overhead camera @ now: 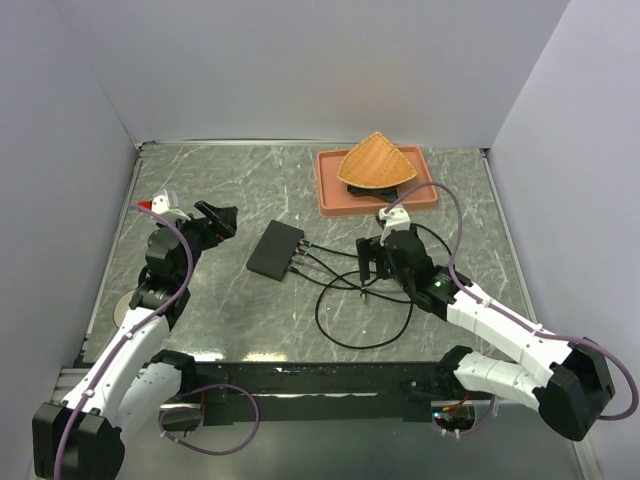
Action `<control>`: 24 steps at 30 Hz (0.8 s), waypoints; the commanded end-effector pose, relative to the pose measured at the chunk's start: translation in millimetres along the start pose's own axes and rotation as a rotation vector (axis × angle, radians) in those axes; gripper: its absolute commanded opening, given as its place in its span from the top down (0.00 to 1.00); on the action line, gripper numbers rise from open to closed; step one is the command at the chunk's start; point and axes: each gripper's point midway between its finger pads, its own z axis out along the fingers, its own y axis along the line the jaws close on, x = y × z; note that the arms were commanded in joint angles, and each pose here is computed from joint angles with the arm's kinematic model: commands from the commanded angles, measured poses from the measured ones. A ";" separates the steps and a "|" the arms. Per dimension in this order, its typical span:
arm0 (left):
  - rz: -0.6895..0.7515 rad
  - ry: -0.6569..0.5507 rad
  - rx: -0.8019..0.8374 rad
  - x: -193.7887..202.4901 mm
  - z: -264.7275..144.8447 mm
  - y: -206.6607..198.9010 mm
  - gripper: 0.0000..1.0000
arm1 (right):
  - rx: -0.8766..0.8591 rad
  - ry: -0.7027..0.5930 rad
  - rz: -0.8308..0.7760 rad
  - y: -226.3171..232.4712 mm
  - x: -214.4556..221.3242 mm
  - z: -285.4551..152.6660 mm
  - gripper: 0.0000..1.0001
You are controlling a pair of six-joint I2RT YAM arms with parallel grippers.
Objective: Insert the plug into the switch port
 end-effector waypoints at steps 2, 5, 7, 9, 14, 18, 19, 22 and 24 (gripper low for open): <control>0.021 -0.076 -0.153 -11.5 -1.9 30.1 0.04 | 0.198 0.035 0.088 -36.1 25.0 -13.1 0.01; 0.005 -0.127 -0.231 -18.6 -5.5 44.7 0.04 | 0.258 0.015 0.112 -49.3 30.2 -20.8 0.01; -0.006 -0.154 -0.278 -21.4 -8.2 53.9 0.04 | 0.296 -0.007 0.121 -57.5 29.1 -25.4 0.01; -0.007 -0.186 -0.345 -25.6 -12.0 66.0 0.04 | 0.300 -0.055 0.125 -60.4 18.3 -31.4 0.01; 0.007 -0.205 -0.382 -27.4 -14.3 74.0 0.04 | 0.290 -0.173 0.129 -64.6 -4.8 -42.0 0.01; -0.008 -0.201 -0.429 -26.7 -15.9 80.8 0.04 | 0.258 -0.255 0.115 -61.6 -26.3 -49.3 0.01; -0.007 -0.207 -0.444 -27.2 -16.5 83.5 0.04 | 0.260 -0.283 0.102 -62.4 -34.6 -52.0 0.01; 0.000 -0.217 -0.444 -28.1 -16.9 84.5 0.04 | 0.252 -0.333 0.067 -62.5 -47.7 -56.0 0.01; 0.016 -0.213 -0.440 -26.9 -16.7 85.0 0.04 | 0.223 -0.383 0.040 -57.4 -59.4 -56.4 0.01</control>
